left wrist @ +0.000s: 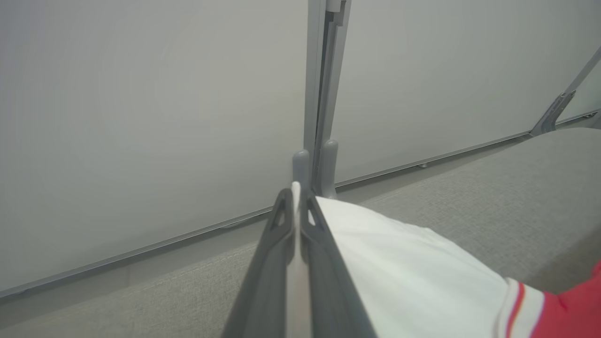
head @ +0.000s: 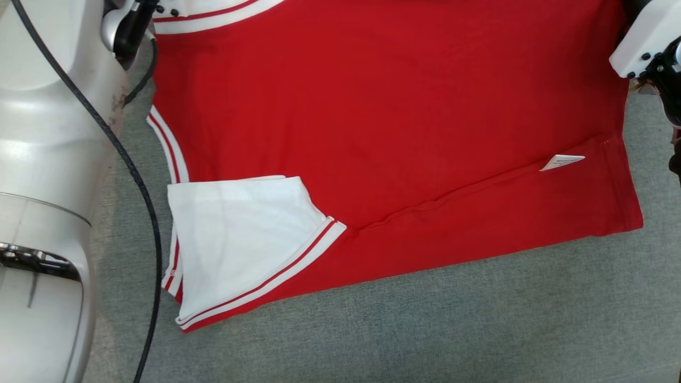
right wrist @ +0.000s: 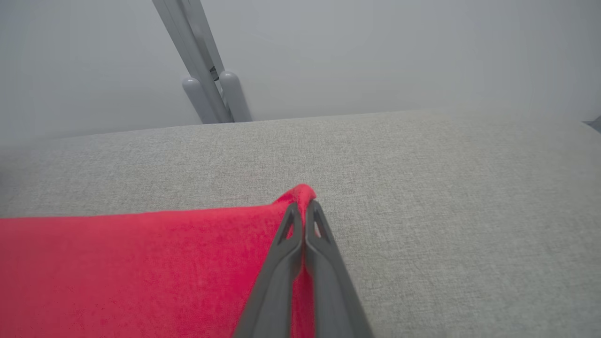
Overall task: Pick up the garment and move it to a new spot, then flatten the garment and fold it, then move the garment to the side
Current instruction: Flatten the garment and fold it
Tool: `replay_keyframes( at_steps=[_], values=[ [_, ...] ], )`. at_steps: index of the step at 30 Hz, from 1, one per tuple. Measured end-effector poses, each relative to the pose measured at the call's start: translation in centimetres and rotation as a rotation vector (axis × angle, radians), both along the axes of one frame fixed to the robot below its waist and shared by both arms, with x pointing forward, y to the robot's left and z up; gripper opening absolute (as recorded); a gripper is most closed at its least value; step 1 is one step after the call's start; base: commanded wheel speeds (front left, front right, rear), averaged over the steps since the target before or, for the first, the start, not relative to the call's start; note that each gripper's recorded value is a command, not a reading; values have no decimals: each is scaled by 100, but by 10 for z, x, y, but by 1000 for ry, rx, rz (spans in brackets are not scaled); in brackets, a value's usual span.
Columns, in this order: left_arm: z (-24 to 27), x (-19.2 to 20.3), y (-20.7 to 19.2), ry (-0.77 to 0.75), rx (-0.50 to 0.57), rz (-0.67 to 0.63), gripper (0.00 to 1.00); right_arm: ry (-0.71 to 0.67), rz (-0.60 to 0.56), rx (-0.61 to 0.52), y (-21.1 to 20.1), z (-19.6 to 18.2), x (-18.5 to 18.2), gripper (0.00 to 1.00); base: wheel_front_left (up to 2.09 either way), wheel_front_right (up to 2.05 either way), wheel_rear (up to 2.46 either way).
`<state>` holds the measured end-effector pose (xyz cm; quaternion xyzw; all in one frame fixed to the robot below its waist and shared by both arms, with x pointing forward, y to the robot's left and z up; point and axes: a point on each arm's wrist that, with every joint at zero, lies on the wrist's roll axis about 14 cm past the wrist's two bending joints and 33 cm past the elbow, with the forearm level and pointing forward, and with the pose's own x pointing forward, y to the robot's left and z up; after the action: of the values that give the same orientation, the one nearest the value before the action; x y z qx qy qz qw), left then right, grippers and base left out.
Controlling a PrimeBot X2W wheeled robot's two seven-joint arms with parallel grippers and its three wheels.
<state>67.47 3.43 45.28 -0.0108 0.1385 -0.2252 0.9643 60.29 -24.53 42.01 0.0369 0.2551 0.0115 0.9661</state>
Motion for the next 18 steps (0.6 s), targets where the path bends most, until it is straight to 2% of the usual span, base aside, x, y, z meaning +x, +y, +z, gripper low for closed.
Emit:
replay_keyframes(
  at_steps=[5,13,18],
  values=[
    [5,-19,-4,-18,-38,-32,0,-10,3,44,0,0,-7,0,0,0,0],
    [8,-67,20,-46,-140,-30,0,1,2,109,-4,-4,-45,0,0,0,0],
    [13,-95,30,-47,-167,-18,0,1,12,118,-5,-2,-59,0,0,0,0]
  ],
)
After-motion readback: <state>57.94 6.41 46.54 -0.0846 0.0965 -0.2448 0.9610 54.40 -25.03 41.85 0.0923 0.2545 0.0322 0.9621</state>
